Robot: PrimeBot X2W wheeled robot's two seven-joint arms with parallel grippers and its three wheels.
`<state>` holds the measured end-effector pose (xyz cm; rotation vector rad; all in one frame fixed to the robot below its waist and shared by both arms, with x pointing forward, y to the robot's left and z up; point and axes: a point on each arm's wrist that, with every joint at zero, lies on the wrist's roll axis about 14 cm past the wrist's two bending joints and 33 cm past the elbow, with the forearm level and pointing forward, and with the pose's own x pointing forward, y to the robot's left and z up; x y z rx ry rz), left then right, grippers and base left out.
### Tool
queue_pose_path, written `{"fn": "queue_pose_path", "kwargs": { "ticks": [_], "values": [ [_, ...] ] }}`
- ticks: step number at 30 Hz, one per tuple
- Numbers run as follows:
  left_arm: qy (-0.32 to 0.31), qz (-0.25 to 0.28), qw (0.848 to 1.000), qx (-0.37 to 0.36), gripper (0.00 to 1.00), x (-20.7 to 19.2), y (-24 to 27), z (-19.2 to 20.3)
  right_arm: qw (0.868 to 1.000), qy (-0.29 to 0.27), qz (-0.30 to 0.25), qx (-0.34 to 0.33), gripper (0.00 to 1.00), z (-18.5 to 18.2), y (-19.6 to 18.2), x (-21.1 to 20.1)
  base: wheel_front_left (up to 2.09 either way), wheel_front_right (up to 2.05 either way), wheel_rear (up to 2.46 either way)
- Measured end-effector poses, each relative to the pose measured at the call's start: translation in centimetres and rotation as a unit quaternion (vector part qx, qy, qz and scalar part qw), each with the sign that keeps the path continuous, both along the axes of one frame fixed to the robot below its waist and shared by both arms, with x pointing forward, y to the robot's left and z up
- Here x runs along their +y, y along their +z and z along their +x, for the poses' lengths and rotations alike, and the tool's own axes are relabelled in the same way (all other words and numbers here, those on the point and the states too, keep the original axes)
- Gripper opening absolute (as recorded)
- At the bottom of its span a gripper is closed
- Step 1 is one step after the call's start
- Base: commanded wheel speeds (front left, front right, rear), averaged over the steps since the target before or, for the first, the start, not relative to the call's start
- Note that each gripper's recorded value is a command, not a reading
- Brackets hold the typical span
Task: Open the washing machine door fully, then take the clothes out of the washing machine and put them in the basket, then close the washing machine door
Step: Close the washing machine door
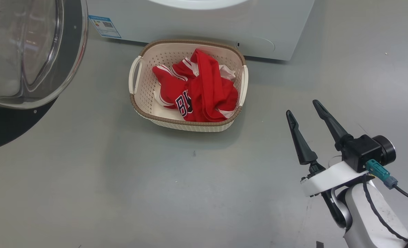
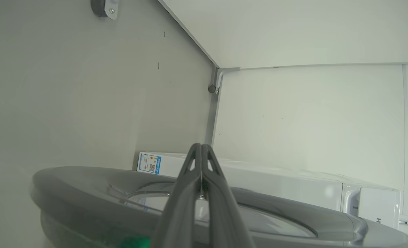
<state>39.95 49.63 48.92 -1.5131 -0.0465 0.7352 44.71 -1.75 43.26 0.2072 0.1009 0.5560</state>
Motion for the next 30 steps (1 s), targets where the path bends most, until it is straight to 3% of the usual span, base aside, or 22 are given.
{"fn": "queue_pose_path", "kwargs": {
  "ticks": [30],
  "values": [
    [-0.095, -0.065, 0.99, -0.084, 0.0, -5.0, 2.7, 1.4, 0.999, 0.016, 0.015, -0.025, 1.0, -0.9, 2.9, 2.0, 0.0, 0.0, 0.0]
  ]
}}
